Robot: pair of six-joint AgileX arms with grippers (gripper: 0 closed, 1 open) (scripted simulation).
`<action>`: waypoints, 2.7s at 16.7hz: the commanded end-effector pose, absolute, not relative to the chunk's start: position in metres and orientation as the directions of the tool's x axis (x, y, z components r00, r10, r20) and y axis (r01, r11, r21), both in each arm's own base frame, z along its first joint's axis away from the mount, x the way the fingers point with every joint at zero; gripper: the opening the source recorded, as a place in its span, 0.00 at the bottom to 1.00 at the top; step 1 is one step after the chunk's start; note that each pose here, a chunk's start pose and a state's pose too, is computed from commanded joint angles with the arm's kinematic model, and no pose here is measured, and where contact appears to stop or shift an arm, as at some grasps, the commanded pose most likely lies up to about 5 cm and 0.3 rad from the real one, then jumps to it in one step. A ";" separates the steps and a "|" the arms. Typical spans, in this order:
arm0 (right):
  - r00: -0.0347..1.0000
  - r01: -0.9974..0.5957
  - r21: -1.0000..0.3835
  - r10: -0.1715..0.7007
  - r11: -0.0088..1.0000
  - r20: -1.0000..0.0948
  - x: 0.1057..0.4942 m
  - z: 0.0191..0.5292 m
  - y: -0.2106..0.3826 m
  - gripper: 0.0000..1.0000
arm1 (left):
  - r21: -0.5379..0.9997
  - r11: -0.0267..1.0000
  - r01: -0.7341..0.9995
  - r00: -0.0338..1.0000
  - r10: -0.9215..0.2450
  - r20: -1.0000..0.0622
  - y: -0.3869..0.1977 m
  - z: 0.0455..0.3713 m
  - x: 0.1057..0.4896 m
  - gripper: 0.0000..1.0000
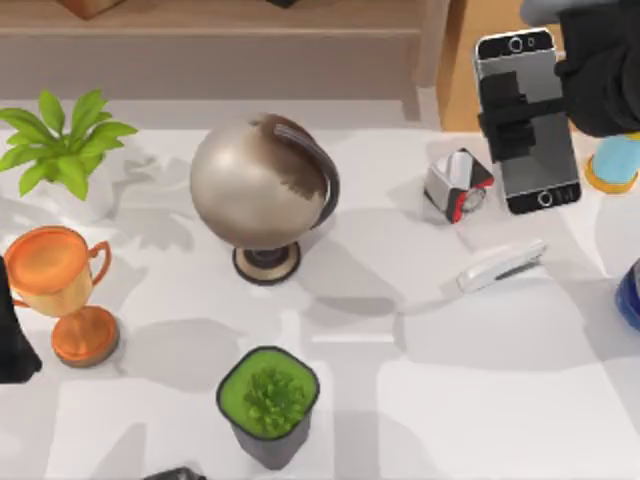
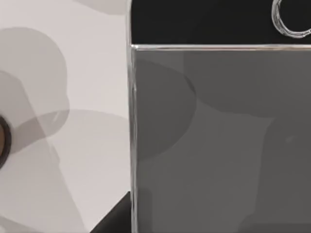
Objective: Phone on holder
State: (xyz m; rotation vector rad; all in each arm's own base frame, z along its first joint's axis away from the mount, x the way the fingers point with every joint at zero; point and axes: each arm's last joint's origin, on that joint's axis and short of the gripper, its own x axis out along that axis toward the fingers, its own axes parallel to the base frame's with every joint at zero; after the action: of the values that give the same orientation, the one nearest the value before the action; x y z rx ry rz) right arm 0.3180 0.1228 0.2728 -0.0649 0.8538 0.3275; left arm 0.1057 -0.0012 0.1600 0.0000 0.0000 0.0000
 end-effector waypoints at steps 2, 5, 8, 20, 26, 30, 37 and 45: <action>0.703 -0.242 0.064 0.221 0.968 -0.676 0.328 0.289 0.090 0.00 | 0.000 1.000 0.000 1.000 0.000 0.000 -0.001 0.160 0.106 1.00; 0.809 -0.128 0.041 0.128 0.991 -0.573 0.333 0.305 0.037 0.00 | 0.000 1.000 0.000 1.000 0.000 0.000 -0.001 0.160 0.106 1.00; 0.874 -0.007 0.014 0.013 1.000 -0.485 0.327 0.310 -0.014 0.00 | 0.000 1.000 0.000 1.000 0.000 0.000 -0.001 0.160 0.106 1.00; 0.864 0.302 -0.028 -0.285 0.953 -0.415 0.258 0.245 -0.122 0.00 | 0.000 1.000 0.000 1.000 0.000 0.000 -0.001 0.160 0.106 1.00; 0.854 0.316 -0.025 -0.296 0.948 -0.428 0.250 0.234 -0.126 0.00 | 0.000 1.000 0.000 1.000 0.000 0.000 -0.001 0.160 0.106 1.00; 0.853 0.318 -0.023 -0.296 0.948 -0.429 0.251 0.233 -0.126 0.00 | 0.000 1.000 0.000 1.000 0.000 0.000 -0.001 0.160 0.106 1.00; 0.863 0.289 -0.060 -0.287 0.956 -0.416 0.262 0.226 -0.126 0.00 | 0.000 1.000 0.000 1.000 0.000 0.000 -0.001 0.160 0.106 1.00; 0.854 0.316 -0.027 -0.296 0.949 -0.427 0.291 0.211 -0.139 0.00 | 0.000 1.000 0.000 1.000 0.000 0.000 -0.001 0.160 0.106 1.00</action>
State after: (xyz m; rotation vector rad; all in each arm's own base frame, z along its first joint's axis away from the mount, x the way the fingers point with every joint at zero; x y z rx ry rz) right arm 0.2909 -0.1394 0.2112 0.0448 0.4418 -0.3218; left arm 0.1057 -0.0012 0.1600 0.0000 0.0000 0.0000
